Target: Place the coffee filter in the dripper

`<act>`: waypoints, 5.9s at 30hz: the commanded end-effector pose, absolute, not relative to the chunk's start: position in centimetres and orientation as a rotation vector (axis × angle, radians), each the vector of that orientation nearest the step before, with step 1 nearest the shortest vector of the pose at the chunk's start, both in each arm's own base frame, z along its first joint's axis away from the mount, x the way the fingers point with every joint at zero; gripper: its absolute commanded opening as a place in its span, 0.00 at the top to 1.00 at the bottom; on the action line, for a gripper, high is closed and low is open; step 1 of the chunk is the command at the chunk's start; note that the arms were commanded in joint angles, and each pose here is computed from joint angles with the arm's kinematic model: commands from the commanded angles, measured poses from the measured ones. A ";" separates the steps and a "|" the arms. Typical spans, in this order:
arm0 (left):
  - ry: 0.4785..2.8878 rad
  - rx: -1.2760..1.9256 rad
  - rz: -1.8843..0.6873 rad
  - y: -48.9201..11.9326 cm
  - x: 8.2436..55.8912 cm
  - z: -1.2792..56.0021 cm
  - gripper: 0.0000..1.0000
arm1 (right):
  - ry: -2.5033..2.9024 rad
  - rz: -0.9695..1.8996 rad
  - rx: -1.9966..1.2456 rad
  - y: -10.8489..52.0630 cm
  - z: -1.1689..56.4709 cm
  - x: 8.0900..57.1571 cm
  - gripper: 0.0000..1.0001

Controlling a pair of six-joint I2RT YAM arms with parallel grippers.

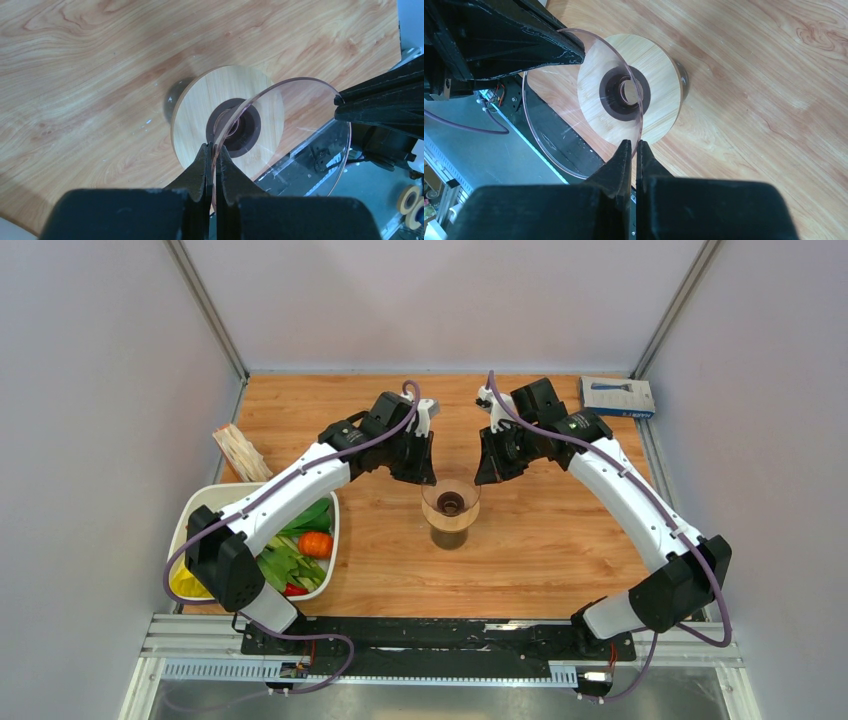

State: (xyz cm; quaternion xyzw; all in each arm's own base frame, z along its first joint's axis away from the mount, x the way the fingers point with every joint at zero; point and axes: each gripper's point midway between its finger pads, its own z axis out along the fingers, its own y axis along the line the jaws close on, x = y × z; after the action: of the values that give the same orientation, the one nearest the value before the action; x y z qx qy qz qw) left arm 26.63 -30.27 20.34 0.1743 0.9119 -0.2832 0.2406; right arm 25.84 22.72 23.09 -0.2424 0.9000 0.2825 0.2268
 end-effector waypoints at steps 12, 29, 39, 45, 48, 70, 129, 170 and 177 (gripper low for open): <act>2.550 0.579 -0.715 -31.7 25.4 15.9 1.00 | 2.509 0.648 -0.783 21.9 18.8 26.5 1.00; 2.611 0.595 -0.657 -30.8 24.5 12.5 1.00 | 2.536 0.602 -0.806 21.4 17.2 26.0 1.00; 2.571 0.593 -0.699 -31.3 24.7 14.5 0.96 | 2.490 0.635 -0.808 22.0 19.3 26.4 0.96; 2.544 0.588 -0.719 -31.7 25.0 16.0 0.91 | 2.472 0.631 -0.793 22.2 20.4 27.0 0.96; 2.532 0.582 -0.734 -31.9 25.1 16.7 0.90 | 2.464 0.633 -0.788 22.3 20.7 27.1 0.98; 2.476 0.586 -0.805 -33.0 25.4 18.9 0.86 | 2.455 0.628 -0.774 22.3 21.3 27.3 0.95; 2.483 0.541 -0.782 -30.7 25.0 19.4 1.00 | 2.446 0.649 -0.772 21.9 21.0 26.2 1.00; 2.431 0.565 -0.784 -31.0 24.9 21.7 0.70 | 2.415 0.625 -0.780 21.9 21.7 26.9 0.71; 2.400 0.561 -0.805 -31.5 25.3 22.9 0.59 | 2.372 0.685 -0.777 22.9 23.6 27.2 0.52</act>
State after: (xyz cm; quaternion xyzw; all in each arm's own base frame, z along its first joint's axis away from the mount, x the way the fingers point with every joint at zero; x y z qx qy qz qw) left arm 24.94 -30.66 20.58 0.1953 0.9053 -0.2823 0.2503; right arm 26.70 22.02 21.05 -0.2785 0.8970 0.2376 0.2478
